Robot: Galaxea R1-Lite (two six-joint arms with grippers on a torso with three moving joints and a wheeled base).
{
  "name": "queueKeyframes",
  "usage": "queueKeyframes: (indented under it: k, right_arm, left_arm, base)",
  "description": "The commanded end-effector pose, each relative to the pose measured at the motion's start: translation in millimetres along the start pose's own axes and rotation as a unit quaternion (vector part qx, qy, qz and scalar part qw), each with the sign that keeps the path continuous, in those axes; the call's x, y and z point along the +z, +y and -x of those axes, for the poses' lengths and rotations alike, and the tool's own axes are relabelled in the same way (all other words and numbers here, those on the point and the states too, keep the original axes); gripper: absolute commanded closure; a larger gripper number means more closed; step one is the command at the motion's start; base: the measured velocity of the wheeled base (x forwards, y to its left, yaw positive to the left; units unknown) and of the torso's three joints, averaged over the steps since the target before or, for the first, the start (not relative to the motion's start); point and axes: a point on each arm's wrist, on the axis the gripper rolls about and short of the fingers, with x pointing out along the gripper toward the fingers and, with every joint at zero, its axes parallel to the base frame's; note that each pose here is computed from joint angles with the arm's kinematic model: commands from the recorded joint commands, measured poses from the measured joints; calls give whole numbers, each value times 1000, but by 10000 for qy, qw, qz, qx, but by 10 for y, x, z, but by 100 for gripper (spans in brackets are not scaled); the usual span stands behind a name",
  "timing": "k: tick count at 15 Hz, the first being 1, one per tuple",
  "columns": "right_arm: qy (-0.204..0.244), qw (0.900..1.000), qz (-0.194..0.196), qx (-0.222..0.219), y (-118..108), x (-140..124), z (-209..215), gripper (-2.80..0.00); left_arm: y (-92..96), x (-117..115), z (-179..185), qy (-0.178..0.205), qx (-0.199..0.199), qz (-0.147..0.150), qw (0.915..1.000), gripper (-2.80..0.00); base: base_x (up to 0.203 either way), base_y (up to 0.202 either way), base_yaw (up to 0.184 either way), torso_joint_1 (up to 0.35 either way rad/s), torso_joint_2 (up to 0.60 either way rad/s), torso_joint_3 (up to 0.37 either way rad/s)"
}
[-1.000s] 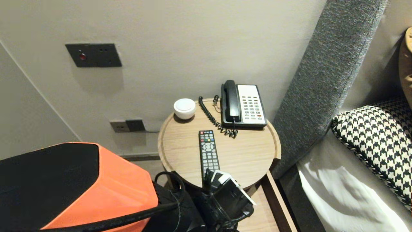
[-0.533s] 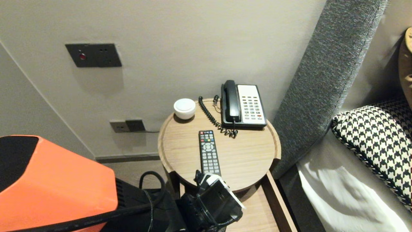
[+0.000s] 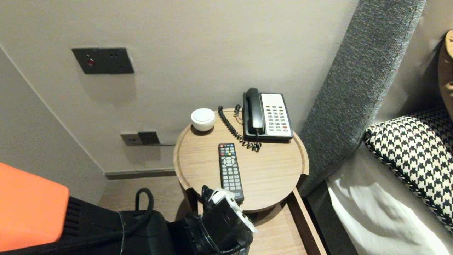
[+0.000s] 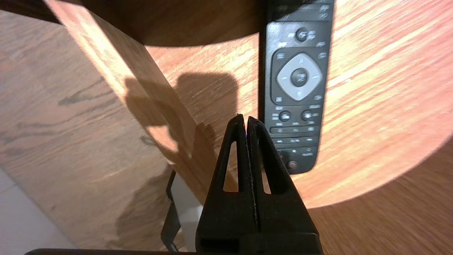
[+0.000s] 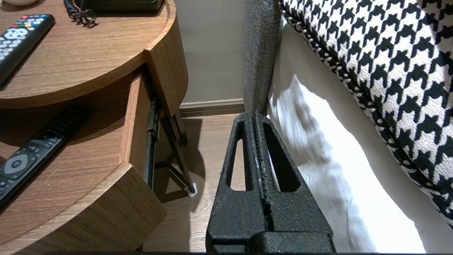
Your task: Put the remote controls on the table in the drawer one by one
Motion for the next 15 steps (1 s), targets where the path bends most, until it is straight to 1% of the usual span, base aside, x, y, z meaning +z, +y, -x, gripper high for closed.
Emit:
queueKeyframes:
  k: [1, 3, 6, 8, 10, 12, 13, 15]
  right_arm:
    - [202, 9998, 1, -4, -2, -113, -21, 0]
    - [202, 9998, 1, -4, -2, -113, -21, 0]
    - [202, 9998, 1, -4, -2, -113, -21, 0]
    - [202, 9998, 1, -3, -2, -113, -21, 0]
    - [202, 9998, 0, 3, -2, -113, -21, 0]
    - [202, 9998, 1, -4, -2, -113, -21, 0]
    - [202, 9998, 1, -4, -2, -113, -21, 0]
    - [203, 9998, 0, 11, -2, -113, -21, 0]
  left_arm:
    - [26, 74, 169, -249, -134, 121, 9995, 0]
    - [38, 161, 312, -486, -269, 234, 9982, 0]
    - [95, 422, 498, -937, -387, 536, 9934, 0]
    - [183, 722, 609, -1279, -361, 875, 9873, 0]
    - [343, 970, 659, -1497, -165, 1246, 9807, 0]
    - [396, 1059, 620, -1577, 7, 1379, 9778, 0]
    - [420, 1195, 605, -1764, 124, 1521, 9724, 0]
    - [447, 1385, 432, -1979, 569, 1750, 9628, 0]
  base:
    - [0, 0, 0, 0, 0, 0]
    - [0, 0, 0, 0, 0, 0]
    - [0, 0, 0, 0, 0, 0]
    - [0, 0, 0, 0, 0, 0]
    - [0, 0, 0, 0, 0, 0]
    - [0, 0, 0, 0, 0, 0]
    - [0, 0, 0, 0, 0, 0]
    - [0, 0, 0, 0, 0, 0]
